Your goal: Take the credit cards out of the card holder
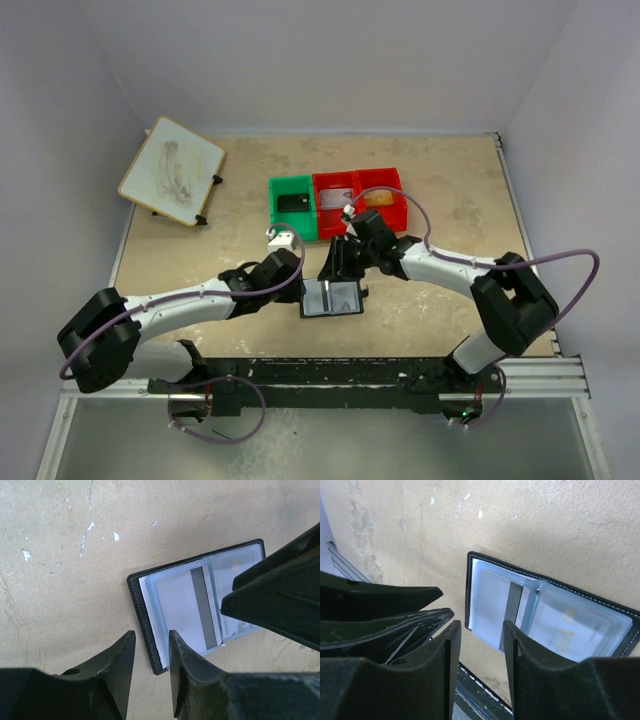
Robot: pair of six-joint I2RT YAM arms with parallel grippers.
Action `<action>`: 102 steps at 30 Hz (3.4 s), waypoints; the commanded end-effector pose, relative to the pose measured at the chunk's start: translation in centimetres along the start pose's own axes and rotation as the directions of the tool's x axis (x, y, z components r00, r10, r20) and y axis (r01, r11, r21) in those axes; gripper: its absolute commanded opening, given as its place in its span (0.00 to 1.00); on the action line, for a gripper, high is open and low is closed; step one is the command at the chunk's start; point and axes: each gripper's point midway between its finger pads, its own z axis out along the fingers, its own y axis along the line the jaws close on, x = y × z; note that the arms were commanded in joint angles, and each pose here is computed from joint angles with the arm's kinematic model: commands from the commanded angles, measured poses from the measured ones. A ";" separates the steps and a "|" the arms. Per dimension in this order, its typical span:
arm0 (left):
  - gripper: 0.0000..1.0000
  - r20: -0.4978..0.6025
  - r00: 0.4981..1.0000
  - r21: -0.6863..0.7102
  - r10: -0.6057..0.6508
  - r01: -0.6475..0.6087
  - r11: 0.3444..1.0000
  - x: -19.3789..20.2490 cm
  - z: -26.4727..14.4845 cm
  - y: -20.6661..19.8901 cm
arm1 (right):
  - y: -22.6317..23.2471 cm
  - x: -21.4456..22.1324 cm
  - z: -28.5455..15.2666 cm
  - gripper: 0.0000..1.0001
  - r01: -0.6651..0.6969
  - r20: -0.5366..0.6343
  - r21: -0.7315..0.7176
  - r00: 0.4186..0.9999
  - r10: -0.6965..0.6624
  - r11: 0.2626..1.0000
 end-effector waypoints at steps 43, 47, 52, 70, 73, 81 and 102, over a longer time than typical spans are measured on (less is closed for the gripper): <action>0.34 0.106 0.985 0.243 -0.138 0.109 0.964 -1.7 1.2 -4.2 | -2.1 1.8 1.7 0.28 -0.040 0.196 -0.228 0.977 0.086 0.973; 0.31 0.089 0.985 0.235 -0.151 0.126 0.964 -0.8 1.8 -3.7 | -2.0 1.8 1.5 0.26 -0.048 0.202 -0.235 0.974 0.097 0.971; 0.26 0.057 0.988 0.231 -0.143 0.126 0.965 0.3 2.3 -3.4 | -1.8 2.3 1.3 0.22 -0.052 0.189 -0.261 0.976 0.104 0.964; 0.18 0.009 0.992 0.113 -0.122 0.121 0.986 2.6 2.9 -0.5 | -1.6 2.8 2.1 0.16 -0.049 0.146 -0.279 0.985 0.093 0.959; 0.17 0.001 0.994 0.091 -0.107 0.106 0.990 3.0 3.0 0.2 | -0.9 2.7 2.0 0.12 -0.037 0.149 -0.317 0.985 0.088 0.948; 0.15 -0.013 0.995 0.064 -0.098 0.098 0.993 3.8 3.1 1.1 | -0.8 2.7 0.9 0.00 -0.029 0.159 -0.301 0.984 0.080 0.953; 0.16 0.050 0.995 0.190 -0.086 0.075 0.979 0.5 1.0 -2.2 | -3.6 3.7 0.6 0.00 -0.100 0.171 -0.236 0.975 0.143 0.967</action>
